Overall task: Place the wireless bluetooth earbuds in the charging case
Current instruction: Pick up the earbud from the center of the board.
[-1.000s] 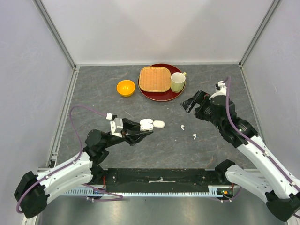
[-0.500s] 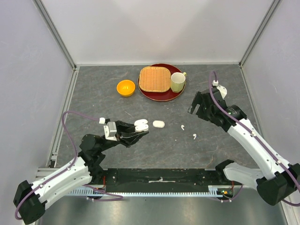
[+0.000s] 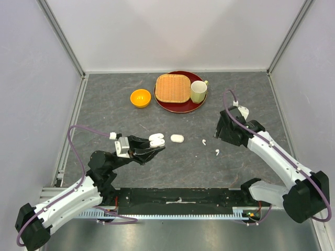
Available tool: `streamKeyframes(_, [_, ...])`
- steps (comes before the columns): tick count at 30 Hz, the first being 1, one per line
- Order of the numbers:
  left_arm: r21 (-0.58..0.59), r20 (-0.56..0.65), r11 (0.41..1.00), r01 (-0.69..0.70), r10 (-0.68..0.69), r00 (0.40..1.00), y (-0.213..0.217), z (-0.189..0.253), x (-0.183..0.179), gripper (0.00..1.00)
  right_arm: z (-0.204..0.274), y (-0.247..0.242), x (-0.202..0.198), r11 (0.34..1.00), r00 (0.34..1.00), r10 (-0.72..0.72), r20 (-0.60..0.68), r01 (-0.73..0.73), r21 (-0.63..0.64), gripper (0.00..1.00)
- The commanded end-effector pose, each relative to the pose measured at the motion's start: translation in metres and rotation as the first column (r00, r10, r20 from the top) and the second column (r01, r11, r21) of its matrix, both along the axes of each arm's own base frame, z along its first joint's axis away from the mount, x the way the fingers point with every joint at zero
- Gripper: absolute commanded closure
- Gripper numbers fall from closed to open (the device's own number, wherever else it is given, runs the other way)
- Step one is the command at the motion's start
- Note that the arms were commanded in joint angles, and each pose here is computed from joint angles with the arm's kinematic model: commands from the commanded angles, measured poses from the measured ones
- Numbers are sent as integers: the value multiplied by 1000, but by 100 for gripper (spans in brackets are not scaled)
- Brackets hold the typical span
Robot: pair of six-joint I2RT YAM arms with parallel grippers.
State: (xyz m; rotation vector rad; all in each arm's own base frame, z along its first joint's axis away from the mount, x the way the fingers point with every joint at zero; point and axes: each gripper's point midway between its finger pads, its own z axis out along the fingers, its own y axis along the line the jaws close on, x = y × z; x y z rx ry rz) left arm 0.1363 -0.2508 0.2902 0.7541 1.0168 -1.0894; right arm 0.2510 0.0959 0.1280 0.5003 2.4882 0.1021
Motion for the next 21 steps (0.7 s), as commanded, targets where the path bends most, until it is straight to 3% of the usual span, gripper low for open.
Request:
streamKeyframes(1, [-21, 33, 999, -48, 49, 998, 5, 6, 5, 98, -28, -6, -4, 999, 998, -37, -57, 37, 10, 29])
streamKeyframes(5, [-20, 25, 997, -71, 72, 997, 7, 3, 9, 98, -48, -1, -10, 999, 996, -4, -94, 8, 46, 42])
streamKeyframes(8, [-17, 23, 997, -78, 78, 997, 7, 1, 10, 98, -59, 12, -14, 994, 992, 54, -115, -42, 104, 46])
streamKeyframes(21, [-4, 6, 997, -72, 72, 997, 3, -2, 13, 98, -88, 5, -12, 997, 984, 70, -162, -66, 31, 48])
